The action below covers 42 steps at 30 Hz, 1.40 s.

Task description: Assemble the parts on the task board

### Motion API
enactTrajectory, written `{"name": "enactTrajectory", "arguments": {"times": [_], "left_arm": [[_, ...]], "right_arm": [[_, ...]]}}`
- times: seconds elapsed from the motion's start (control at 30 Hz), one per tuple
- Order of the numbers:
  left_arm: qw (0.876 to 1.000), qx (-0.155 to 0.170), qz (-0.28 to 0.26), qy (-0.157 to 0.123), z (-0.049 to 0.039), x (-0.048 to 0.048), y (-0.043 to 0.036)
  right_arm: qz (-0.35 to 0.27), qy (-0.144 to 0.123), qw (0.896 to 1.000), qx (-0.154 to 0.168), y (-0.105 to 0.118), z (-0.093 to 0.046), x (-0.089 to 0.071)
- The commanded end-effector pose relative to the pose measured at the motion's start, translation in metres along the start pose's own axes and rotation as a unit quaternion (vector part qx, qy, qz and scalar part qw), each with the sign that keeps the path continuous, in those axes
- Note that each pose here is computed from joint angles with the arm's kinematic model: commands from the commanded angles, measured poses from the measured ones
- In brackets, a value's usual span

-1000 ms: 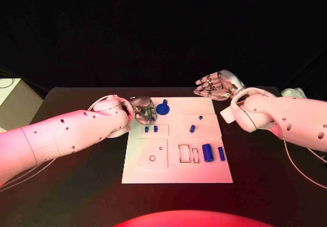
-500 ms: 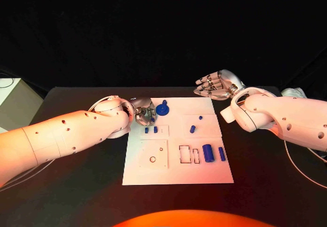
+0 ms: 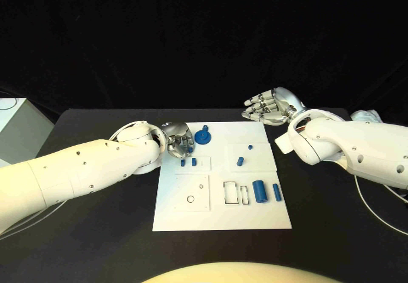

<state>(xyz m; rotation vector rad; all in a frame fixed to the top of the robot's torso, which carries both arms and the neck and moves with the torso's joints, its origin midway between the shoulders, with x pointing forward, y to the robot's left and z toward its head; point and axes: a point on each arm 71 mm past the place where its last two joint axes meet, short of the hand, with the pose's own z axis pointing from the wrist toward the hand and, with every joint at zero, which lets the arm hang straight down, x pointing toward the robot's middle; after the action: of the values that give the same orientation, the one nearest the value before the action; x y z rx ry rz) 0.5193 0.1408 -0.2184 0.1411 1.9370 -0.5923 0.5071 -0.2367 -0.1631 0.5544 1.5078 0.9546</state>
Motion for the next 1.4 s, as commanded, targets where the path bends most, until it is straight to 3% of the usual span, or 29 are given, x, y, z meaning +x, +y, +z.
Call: {"name": "enactTrajectory", "arguments": {"times": [0.03, 0.63, 1.1, 1.4], "left_arm": [[1.0, 0.0, 0.002, -0.002, -0.0004, 0.0, -0.0001], [1.0, -0.004, -0.003, -0.012, -0.0036, -0.0023, 0.0041], [0.999, 0.018, -0.022, -0.041, -0.0098, -0.0081, 0.0049], [0.998, 0.037, -0.035, -0.037, -0.0159, -0.0096, 0.0039]], "right_arm": [[-0.004, 0.007, 1.0, -0.006, 0.001, 0.0, 0.001], [-0.007, 0.008, 1.0, -0.006, 0.0, 0.0, 0.001], [-0.009, 0.008, 1.0, -0.004, -0.001, 0.0, 0.0], [-0.012, 0.008, 1.0, -0.004, -0.001, 0.0, 0.0]]}}
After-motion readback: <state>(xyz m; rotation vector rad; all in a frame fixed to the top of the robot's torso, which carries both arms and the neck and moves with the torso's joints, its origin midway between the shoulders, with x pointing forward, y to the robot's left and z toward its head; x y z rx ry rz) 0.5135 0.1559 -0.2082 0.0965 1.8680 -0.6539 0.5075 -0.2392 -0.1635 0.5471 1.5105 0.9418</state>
